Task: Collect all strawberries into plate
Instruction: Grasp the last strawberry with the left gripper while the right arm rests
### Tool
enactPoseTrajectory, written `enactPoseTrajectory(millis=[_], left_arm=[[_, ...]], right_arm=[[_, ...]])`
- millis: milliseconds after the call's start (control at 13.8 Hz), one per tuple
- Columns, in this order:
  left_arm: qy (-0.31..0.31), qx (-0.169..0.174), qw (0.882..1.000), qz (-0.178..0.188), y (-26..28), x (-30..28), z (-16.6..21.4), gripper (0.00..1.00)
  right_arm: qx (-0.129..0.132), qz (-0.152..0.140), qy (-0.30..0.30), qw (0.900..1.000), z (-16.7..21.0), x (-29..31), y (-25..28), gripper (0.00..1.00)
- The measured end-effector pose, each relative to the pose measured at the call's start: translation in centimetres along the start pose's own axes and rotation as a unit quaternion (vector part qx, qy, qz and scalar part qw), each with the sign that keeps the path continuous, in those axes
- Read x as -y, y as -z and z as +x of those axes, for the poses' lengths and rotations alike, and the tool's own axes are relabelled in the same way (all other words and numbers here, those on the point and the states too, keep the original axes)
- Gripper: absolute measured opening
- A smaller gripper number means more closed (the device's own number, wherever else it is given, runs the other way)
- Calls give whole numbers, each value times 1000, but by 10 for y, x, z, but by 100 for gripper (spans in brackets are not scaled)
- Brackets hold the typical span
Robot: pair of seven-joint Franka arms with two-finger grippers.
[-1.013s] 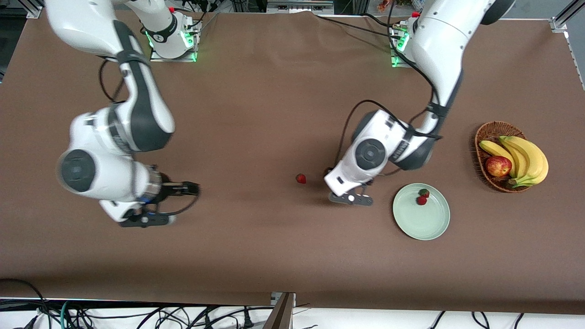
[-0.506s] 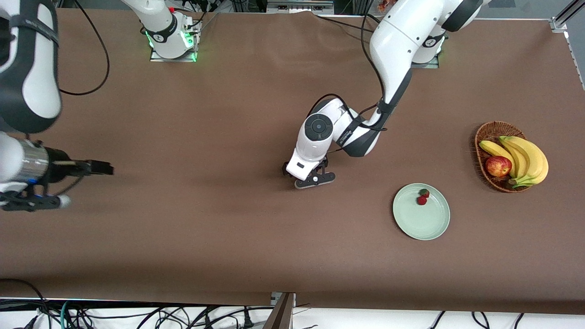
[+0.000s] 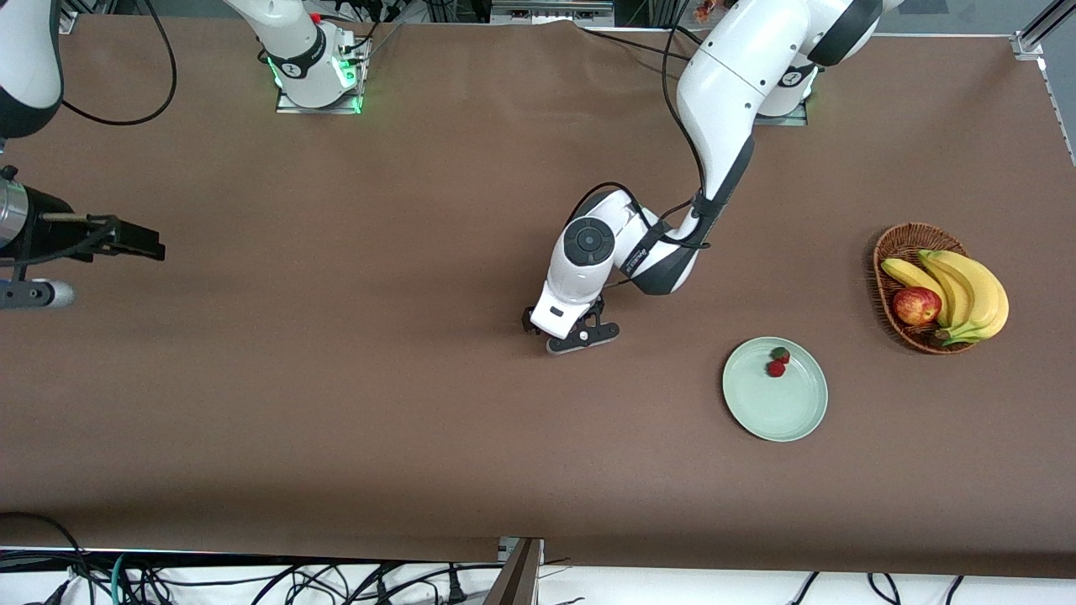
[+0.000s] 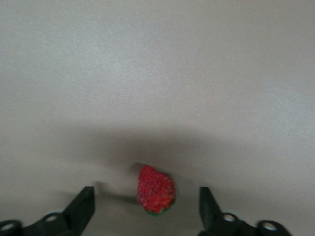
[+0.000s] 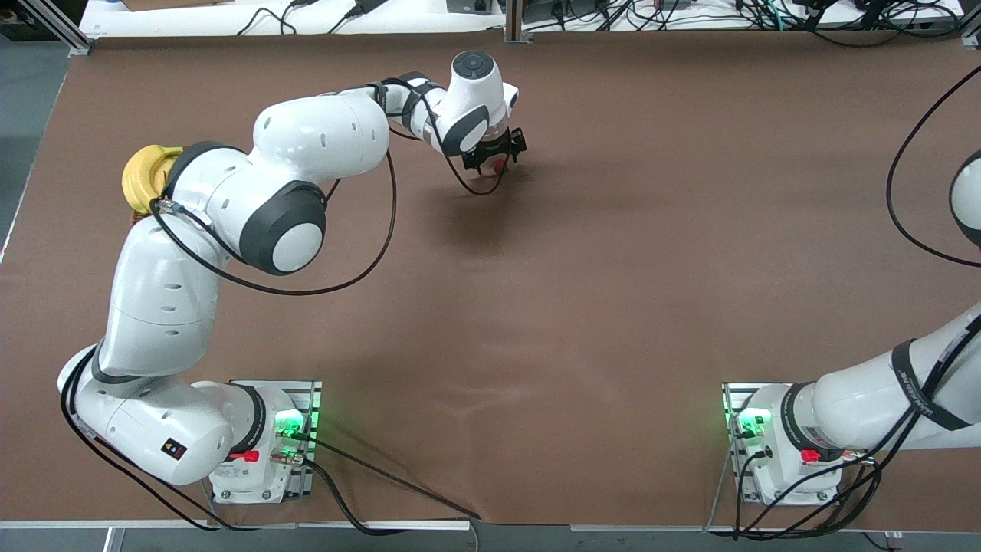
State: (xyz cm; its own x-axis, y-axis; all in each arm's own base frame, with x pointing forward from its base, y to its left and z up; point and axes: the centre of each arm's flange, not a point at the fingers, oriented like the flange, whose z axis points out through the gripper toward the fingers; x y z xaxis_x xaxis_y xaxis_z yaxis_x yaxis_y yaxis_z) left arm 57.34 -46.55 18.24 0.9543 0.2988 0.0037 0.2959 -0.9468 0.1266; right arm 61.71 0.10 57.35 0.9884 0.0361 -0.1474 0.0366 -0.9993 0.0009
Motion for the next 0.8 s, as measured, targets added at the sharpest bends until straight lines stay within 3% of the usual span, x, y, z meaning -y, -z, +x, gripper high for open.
enactPoseTrajectory(millis=[217,434,579,796], left_arm=[[-4,-1,1000,0,-9,-6,-4,70],[-3,-7,1000,-3,-5,-7,2,37],[-13,-18,1000,22,-4,0,11,33],[-66,-39,991,111,9,15,27,33]], right_arm=[[-22,1,0,1000,-28,-1,27,100],[-25,4,-7,1000,-51,-14,34,100],[-21,4,-5,1000,-54,-14,30,100],[-15,1,-2,1000,-49,-11,21,100]])
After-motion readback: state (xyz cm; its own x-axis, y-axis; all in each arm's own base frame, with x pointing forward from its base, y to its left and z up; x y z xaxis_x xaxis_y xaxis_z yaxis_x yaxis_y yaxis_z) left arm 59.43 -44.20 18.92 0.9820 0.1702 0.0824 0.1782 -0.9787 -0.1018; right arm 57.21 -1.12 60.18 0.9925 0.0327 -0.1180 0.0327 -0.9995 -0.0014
